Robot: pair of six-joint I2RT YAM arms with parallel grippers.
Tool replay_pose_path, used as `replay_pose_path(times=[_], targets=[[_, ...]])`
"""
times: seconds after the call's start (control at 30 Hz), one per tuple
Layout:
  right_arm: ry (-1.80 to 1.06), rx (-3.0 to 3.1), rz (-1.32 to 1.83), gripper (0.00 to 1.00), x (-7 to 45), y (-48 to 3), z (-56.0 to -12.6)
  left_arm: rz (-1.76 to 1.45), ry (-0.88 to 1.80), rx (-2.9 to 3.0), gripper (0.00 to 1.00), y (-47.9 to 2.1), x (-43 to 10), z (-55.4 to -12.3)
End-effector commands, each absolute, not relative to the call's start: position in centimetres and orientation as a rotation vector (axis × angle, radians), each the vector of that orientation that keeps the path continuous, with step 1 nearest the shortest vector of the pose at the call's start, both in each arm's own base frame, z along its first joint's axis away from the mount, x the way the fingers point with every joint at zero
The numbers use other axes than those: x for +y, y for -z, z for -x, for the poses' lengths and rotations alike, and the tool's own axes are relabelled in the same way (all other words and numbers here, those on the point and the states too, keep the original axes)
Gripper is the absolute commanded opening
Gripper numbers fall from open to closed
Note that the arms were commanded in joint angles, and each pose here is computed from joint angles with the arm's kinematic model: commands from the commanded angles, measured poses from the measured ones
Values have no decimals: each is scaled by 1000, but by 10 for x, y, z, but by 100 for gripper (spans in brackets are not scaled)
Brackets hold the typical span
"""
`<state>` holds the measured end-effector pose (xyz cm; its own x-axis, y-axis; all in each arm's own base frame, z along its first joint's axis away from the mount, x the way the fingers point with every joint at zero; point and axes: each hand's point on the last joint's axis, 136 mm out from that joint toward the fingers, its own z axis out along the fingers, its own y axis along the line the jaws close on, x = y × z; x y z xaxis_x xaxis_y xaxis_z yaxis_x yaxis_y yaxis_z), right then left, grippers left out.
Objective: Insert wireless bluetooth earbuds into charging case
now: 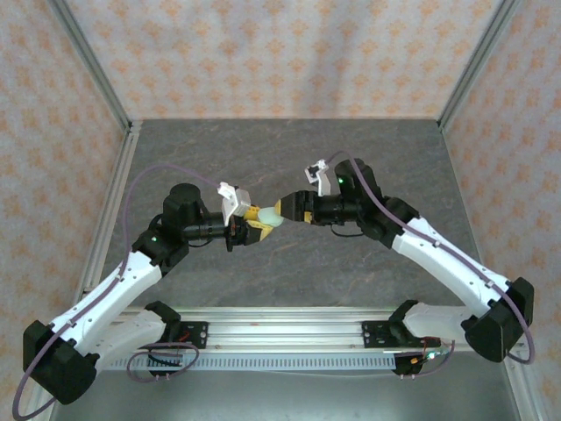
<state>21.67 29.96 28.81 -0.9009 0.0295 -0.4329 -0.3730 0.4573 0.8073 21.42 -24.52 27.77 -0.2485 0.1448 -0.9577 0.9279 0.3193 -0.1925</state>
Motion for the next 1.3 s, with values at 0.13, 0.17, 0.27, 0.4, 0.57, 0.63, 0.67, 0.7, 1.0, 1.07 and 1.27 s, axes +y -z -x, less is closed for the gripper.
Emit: replay_pose_path(times=[0.13, 0.17, 0.27, 0.4, 0.57, 0.63, 0.67, 0.7, 1.0, 1.07, 1.27], targets=[[-1664, 2155, 179, 73, 308, -316, -218, -952, 1042, 1555, 14, -305, -247, -220], [-1701, 2138, 162, 73, 310, -317, -219, -946, 1044, 1557, 14, -305, -247, -221], [-1787, 2095, 130, 73, 314, -320, -219, -924, 1050, 1553, 15, -308, -247, -224], [-1861, 2065, 115, 71, 319, -323, -219, -909, 1061, 1564, 15, -308, -249, -228], [-1933, 2035, 139, 60, 328, -330, -215, -899, 1071, 1583, 17, -306, -251, -230], [-1950, 2027, 151, 53, 329, -333, -213, -894, 1067, 1587, 18, -306, -250, -231], [-1955, 2023, 152, 48, 329, -334, -212, -890, 1062, 1595, 19, -305, -250, -232], [-1958, 2021, 150, 44, 329, -334, -212, -889, 1057, 1598, 20, -305, -249, -232], [-1966, 2030, 90, 22, 332, -328, -221, -877, 1018, 1640, 44, -298, -245, -234], [-1961, 2023, 71, 20, 331, -329, -224, -884, 998, 1651, 53, -296, -243, -233], [-1920, 2018, -31, 16, 322, -322, -243, -876, 928, 1679, 86, -290, -233, -230]])
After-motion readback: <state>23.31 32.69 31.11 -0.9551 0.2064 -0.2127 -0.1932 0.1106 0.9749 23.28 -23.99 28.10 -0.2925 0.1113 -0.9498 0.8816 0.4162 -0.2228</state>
